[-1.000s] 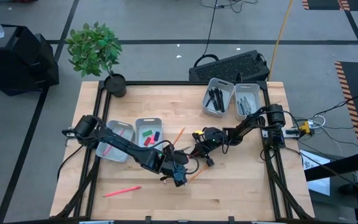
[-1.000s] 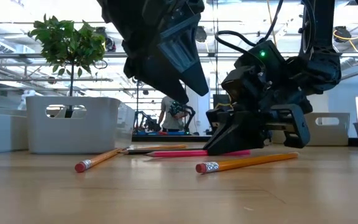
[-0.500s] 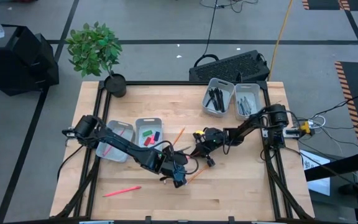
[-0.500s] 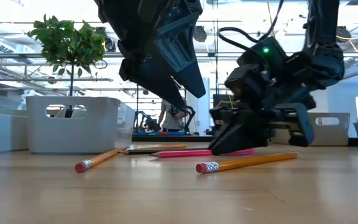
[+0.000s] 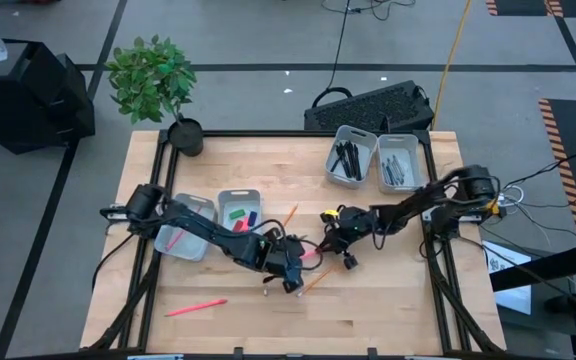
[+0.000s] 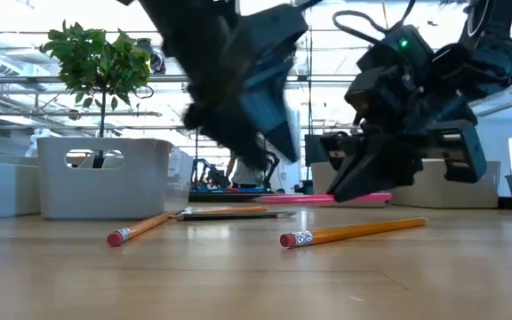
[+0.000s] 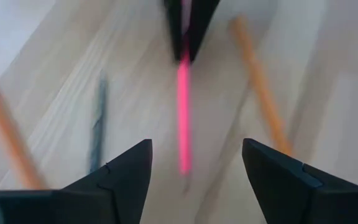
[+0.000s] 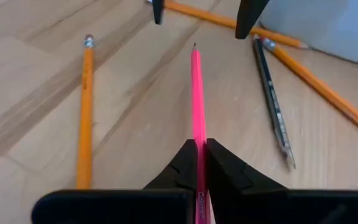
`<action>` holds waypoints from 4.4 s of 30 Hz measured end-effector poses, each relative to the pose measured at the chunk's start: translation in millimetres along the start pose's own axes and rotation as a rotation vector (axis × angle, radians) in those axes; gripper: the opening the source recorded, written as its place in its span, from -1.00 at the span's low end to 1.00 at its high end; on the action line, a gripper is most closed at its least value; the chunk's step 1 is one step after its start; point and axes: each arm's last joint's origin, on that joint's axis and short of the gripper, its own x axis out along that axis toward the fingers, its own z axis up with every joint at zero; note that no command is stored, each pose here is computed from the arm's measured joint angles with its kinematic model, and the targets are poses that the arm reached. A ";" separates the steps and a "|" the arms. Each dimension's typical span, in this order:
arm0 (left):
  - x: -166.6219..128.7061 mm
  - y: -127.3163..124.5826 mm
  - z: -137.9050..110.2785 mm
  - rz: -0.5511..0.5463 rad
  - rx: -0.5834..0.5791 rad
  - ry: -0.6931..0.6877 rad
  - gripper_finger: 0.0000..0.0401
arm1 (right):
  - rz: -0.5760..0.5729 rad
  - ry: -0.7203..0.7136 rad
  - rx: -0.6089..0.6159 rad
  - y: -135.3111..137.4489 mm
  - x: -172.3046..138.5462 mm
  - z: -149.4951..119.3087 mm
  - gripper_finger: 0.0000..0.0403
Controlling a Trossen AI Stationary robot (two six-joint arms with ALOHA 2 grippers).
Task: Sort crayons/erasers/pens/pencils in bins
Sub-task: Put the pink pencil into the bottom left gray bin
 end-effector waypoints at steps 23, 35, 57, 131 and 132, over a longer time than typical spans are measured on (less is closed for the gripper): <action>9.7 11.8 17.5 -0.112 -0.116 0.020 -0.11 | -0.032 -0.066 -0.034 16.7 -17.4 31.6 -0.97; 11.3 15.4 20.5 -0.175 -0.137 0.071 -0.91 | -0.042 -0.070 -0.043 18.8 -17.5 33.4 -0.98; 3.4 -9.9 12.7 -0.238 -0.019 -0.018 -0.88 | 0.190 0.083 -0.034 133.1 -9.0 59.0 -0.18; -43.3 -78.5 -15.6 -0.423 -0.006 0.002 -0.15 | 0.115 -0.001 0.100 155.0 35.2 24.2 -0.95; -42.2 -76.9 -13.1 -0.437 -0.021 0.013 -0.15 | 0.111 -0.007 0.092 154.4 33.0 27.1 -0.95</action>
